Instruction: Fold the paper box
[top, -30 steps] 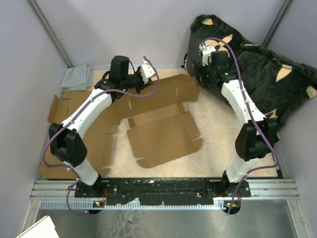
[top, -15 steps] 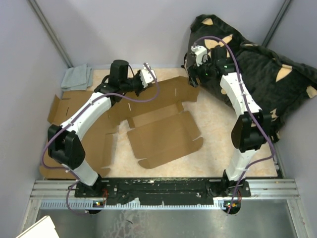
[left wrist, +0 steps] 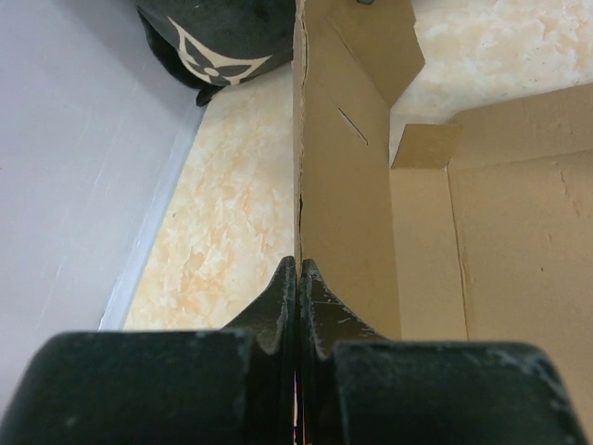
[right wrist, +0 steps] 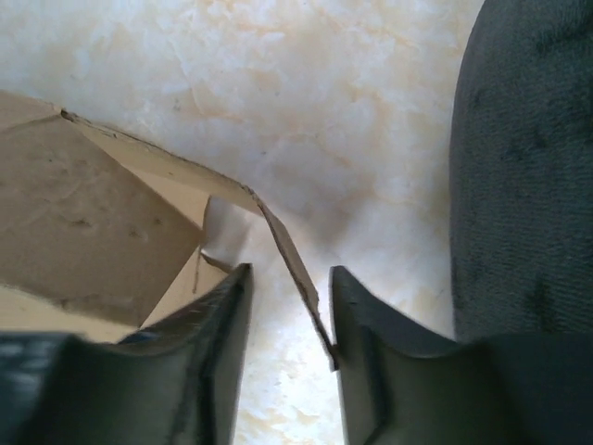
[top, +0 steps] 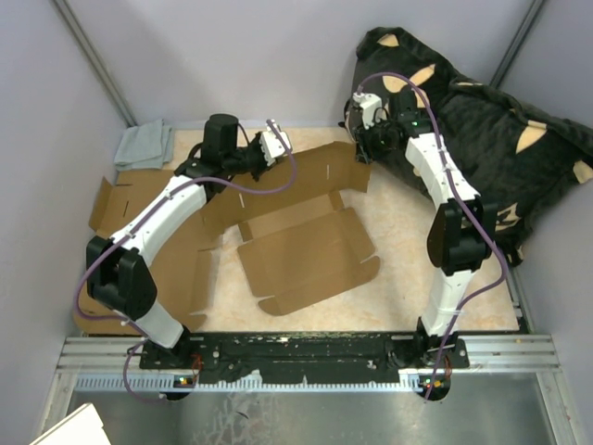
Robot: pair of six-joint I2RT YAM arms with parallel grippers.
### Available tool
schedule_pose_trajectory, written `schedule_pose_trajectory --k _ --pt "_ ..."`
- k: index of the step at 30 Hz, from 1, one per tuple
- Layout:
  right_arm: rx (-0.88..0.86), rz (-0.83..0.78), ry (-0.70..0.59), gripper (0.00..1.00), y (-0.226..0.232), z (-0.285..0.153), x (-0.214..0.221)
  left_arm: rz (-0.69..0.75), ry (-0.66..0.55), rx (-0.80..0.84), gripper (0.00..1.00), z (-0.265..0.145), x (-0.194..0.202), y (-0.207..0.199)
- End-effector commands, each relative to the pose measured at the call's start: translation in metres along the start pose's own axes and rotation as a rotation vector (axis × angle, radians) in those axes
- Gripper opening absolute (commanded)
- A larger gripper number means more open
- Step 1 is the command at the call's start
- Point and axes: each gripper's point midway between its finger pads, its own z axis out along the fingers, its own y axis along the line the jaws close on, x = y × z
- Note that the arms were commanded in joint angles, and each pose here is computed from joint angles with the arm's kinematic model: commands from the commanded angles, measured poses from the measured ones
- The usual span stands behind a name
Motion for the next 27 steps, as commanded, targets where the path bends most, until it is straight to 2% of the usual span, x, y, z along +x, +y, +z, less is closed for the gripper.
schedule_pose_trajectory --k 1,9,15,21,27 --pt "0.024 0.071 -0.039 0.31 0.001 -0.018 -0.015 0.006 -0.035 -0.039 0.00 -0.003 -0.012 0.006" --pt "-0.006 0.315 0.071 0.19 0.026 -0.016 0.013 -0.107 -0.057 -0.056 0.00 0.005 -0.017 0.007" --pt "0.006 0.402 0.184 0.10 0.046 -0.005 0.030 -0.228 -0.042 -0.045 0.02 0.019 -0.016 0.001" --pt "0.029 0.441 0.173 0.07 0.059 -0.006 0.026 -0.311 0.024 -0.033 0.03 0.032 -0.009 -0.012" --pt "0.041 0.484 0.171 0.06 0.062 -0.009 0.029 -0.315 0.040 -0.030 0.06 0.034 -0.008 -0.021"
